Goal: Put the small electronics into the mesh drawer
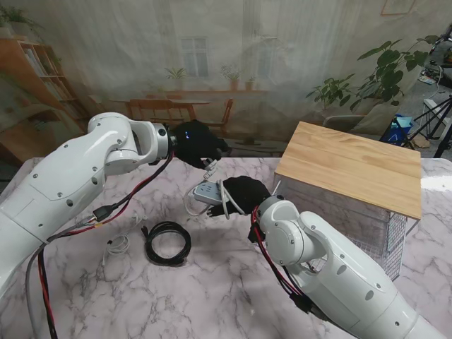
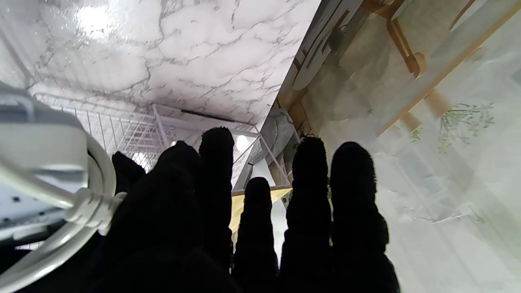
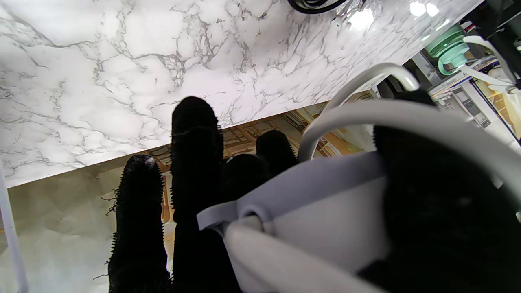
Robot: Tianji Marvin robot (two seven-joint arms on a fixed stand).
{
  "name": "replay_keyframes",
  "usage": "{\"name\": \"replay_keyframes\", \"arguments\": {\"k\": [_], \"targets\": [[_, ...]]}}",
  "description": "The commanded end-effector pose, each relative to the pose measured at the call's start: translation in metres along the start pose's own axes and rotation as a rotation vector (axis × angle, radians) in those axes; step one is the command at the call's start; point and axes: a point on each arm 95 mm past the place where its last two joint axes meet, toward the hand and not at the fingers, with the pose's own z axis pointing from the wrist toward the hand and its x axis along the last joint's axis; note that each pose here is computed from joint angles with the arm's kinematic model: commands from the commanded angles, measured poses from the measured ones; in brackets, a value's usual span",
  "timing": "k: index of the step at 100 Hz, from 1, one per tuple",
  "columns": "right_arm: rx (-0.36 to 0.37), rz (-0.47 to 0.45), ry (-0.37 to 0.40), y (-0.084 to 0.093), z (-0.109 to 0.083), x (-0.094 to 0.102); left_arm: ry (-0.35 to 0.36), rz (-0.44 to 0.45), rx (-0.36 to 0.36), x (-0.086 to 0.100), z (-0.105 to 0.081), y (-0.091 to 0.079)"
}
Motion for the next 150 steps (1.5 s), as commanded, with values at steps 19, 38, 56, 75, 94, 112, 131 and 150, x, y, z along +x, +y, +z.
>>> {"name": "replay_keyframes", "arguments": {"k": [19,38,56,75,94,112,131,150], "targets": [[-0.016,0.002,-0.015,0.004,0.001,-0.002,-0.056,-0.018,-0.050,-0.007,-0.012,0.022],[-0.039,0.009,-0.024,0.009,0.000,-0.004,-0.079,-0.027,-0.100,-0.009,-0.021,0.037],[-0.050,0.014,-0.028,0.011,0.000,-0.004,-0.093,-0.020,-0.152,-0.011,-0.027,0.045],[-0.049,0.013,-0.026,0.011,0.000,-0.004,-0.122,-0.027,-0.231,-0.012,-0.030,0.050],[-0.053,0.014,-0.026,0.012,-0.001,-0.004,-0.129,-0.030,-0.265,-0.013,-0.029,0.048],[-0.059,0.017,-0.024,0.013,-0.001,-0.004,-0.131,-0.023,-0.350,-0.012,-0.031,0.046],[-0.067,0.018,-0.021,0.016,-0.002,-0.003,-0.136,-0.007,-0.406,-0.015,-0.032,0.053],[-0.075,0.025,-0.019,0.018,-0.002,-0.002,-0.108,-0.057,-0.351,-0.012,-0.027,0.057]]}}
